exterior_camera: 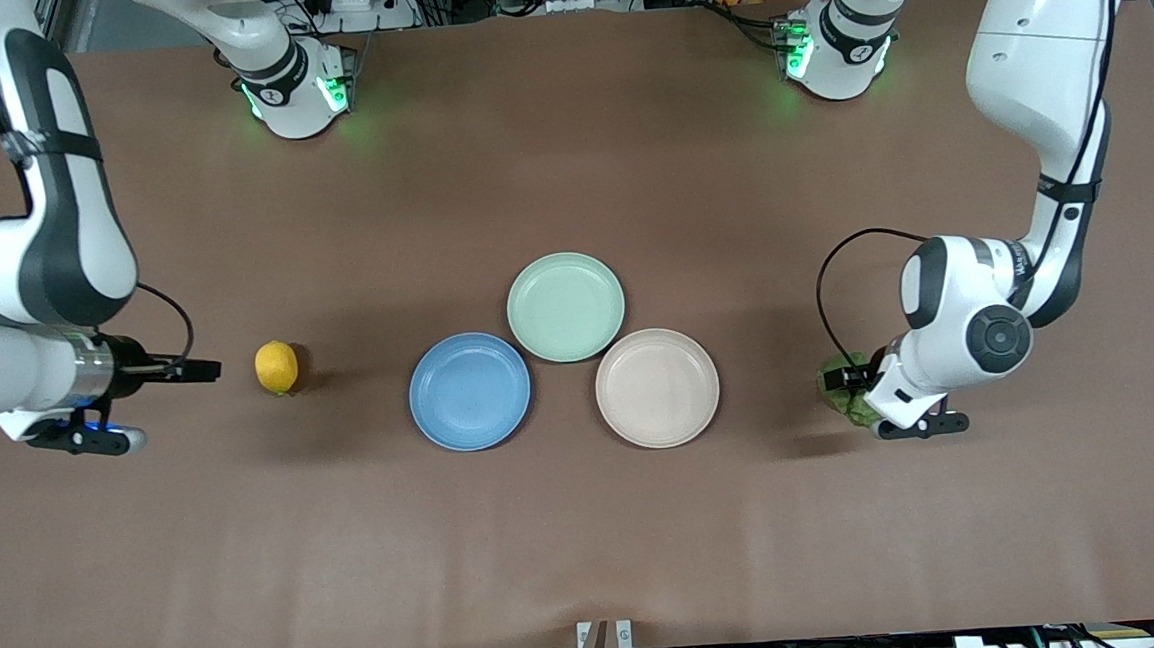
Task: Place lemon and lettuce in plates
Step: 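Grasp the lettuce with the left gripper while the right gripper reaches the lemon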
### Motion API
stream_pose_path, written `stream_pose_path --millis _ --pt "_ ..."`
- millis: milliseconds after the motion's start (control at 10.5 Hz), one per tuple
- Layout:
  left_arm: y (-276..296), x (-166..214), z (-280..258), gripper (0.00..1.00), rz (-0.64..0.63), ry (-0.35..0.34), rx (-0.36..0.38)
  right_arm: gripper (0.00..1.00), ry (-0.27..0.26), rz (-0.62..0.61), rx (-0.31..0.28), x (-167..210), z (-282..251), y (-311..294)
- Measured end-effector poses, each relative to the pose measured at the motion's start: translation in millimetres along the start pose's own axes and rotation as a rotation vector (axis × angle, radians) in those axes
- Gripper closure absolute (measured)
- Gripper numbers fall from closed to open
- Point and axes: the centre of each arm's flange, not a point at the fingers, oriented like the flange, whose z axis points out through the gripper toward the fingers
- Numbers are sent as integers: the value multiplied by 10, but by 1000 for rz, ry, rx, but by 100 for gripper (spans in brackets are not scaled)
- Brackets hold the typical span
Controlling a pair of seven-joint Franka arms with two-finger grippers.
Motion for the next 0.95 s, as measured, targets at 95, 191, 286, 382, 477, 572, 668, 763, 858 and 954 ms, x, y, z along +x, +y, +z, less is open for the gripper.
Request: stream_pose_path --millis 95,191,286,382,477,572,668,763,858,954 --pt "2 24 6 0 0 4 -1 0 10 -1 0 10 115 -9" --pt "-13 49 8 0 -3 7 -2 0 24 -2 1 19 232 -22" --pt "-35 77 14 0 -7 11 -3 0 44 -3 2 28 359 -34" --pt "-48 117 24 0 -10 18 -5 0 69 -7 3 29 512 -62" --pt "-50 152 49 0 -12 23 -7 0 90 -13 2 16 665 -100" --pt "-50 172 92 0 -13 26 -8 0 112 -21 2 -7 816 -143" --pt "-57 183 138 0 -14 28 -9 0 131 -28 1 -37 955 -186" --pt "-67 195 181 0 -16 32 -10 0 146 -39 0 -70 1080 -207" --pt "-72 208 214 0 -17 37 -11 0 156 -59 -1 -101 1187 -198" --pt "-74 215 246 0 -17 39 -12 0 164 -78 -4 -133 1276 -156"
